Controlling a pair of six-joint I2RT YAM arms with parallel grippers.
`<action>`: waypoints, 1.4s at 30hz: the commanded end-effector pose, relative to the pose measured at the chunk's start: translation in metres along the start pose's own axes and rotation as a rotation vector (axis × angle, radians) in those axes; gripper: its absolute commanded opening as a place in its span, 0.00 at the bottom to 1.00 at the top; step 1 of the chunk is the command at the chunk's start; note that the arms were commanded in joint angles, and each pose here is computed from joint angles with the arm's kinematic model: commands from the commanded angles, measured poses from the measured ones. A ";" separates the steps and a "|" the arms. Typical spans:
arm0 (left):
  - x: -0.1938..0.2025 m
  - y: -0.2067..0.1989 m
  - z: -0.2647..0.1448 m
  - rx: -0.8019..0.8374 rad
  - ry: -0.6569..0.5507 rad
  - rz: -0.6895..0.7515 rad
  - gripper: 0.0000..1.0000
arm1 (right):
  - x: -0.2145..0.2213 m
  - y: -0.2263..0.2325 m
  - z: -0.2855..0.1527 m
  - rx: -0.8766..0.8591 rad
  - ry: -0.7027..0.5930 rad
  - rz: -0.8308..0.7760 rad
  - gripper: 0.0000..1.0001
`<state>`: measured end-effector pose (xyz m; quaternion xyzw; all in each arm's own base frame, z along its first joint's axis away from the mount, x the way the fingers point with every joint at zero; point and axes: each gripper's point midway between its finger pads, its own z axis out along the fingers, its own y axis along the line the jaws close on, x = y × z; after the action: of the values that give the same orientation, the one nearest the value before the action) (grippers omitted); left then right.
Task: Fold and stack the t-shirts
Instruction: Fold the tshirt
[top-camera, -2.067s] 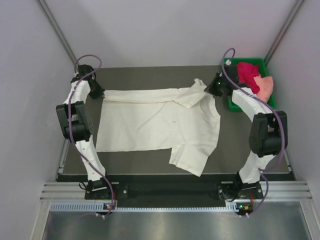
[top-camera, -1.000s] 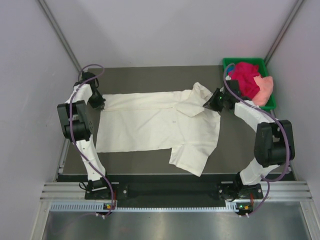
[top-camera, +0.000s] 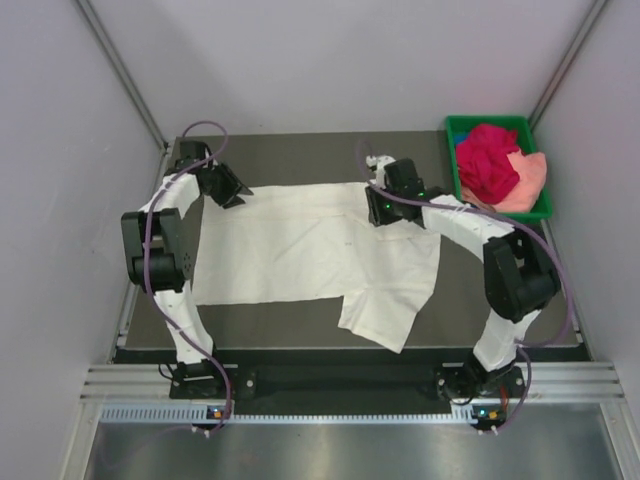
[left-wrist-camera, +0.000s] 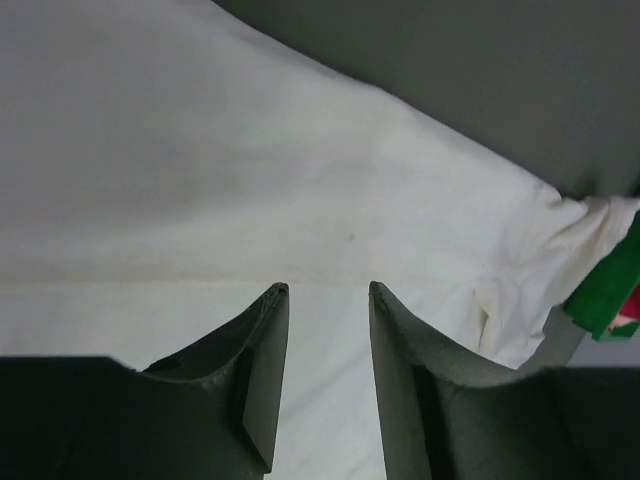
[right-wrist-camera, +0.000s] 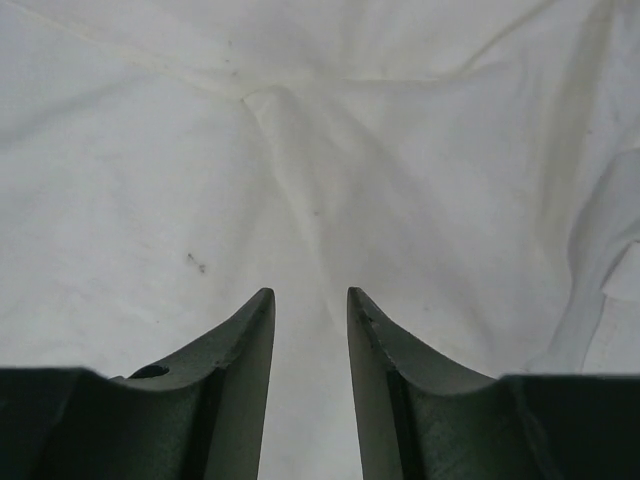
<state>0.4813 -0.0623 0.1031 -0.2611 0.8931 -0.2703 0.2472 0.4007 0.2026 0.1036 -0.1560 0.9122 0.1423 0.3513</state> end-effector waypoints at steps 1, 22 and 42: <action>-0.027 0.028 0.007 -0.055 -0.028 -0.090 0.43 | -0.026 0.014 0.016 0.032 -0.051 -0.208 0.35; -0.048 0.115 0.032 -0.252 -0.071 -0.175 0.43 | 0.003 0.022 0.071 0.140 0.089 -0.352 0.40; -0.050 0.135 0.050 -0.307 -0.052 -0.138 0.45 | 0.005 0.035 0.053 0.307 0.046 -0.451 0.28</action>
<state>0.5120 0.0301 0.0364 -0.3599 0.8836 -0.1918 0.2301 0.4108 0.2552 0.0668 -0.3080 0.8766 -0.0624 0.3646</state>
